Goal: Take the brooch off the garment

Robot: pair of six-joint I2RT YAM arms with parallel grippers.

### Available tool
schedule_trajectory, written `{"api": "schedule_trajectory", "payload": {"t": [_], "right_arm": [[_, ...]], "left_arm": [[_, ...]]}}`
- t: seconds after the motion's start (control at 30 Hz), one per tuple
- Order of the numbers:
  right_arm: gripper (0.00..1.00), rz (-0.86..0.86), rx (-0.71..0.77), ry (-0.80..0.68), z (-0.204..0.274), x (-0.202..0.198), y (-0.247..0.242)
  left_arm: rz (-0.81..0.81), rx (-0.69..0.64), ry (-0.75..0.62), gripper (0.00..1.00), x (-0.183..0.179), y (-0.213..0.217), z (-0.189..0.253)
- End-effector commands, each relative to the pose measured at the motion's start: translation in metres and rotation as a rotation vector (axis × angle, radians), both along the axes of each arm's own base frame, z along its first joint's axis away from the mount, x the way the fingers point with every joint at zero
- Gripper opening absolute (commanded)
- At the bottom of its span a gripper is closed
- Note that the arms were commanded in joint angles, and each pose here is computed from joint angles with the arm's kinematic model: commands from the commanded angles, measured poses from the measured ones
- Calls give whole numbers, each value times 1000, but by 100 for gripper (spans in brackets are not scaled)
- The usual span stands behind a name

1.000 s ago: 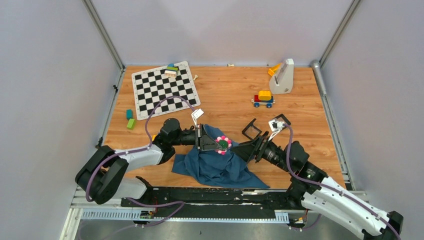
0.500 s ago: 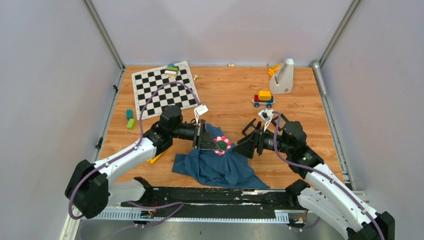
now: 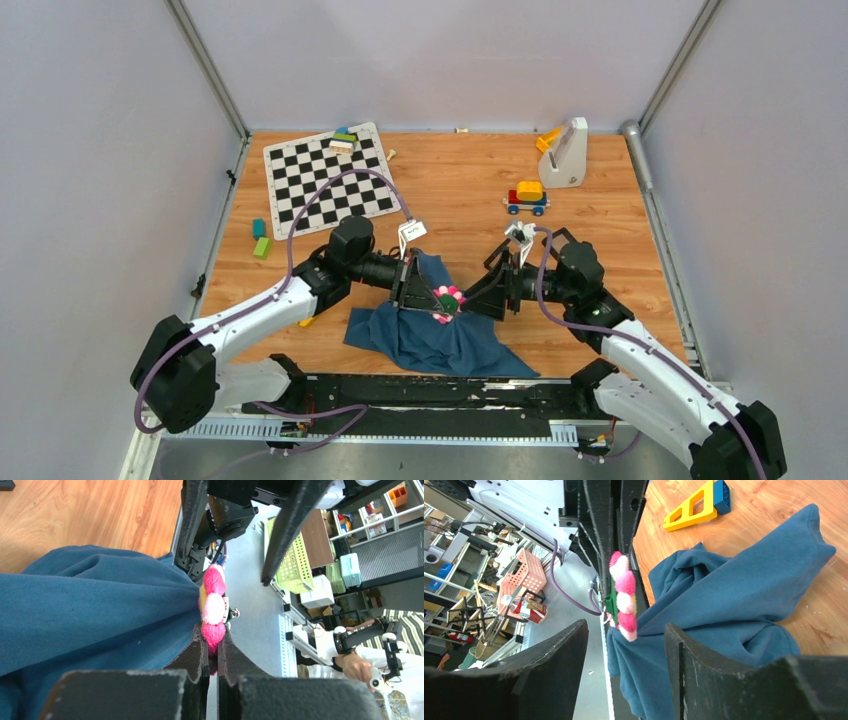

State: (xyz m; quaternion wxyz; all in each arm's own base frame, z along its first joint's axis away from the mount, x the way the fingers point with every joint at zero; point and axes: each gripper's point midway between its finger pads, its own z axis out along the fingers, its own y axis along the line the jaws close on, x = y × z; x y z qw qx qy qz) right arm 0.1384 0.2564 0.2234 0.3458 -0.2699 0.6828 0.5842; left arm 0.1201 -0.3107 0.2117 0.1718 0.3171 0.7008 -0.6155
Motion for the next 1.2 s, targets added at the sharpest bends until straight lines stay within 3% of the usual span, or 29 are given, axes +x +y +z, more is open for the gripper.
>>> {"api": "schedule_trajectory", "payload": {"t": [0.0,0.6,1.17], "right_arm": [[54,58,34,-99,22,0,7],[52,117,17,-32,-6,-18,10],[26,95,9,5,-9,-14,18]], "left_arm": [[-53,-53,-65,0,-1,-9,21],[-53,-45,-74,0,2,-13,19],[-51,-50,-75,0,-1,-16,21]]}}
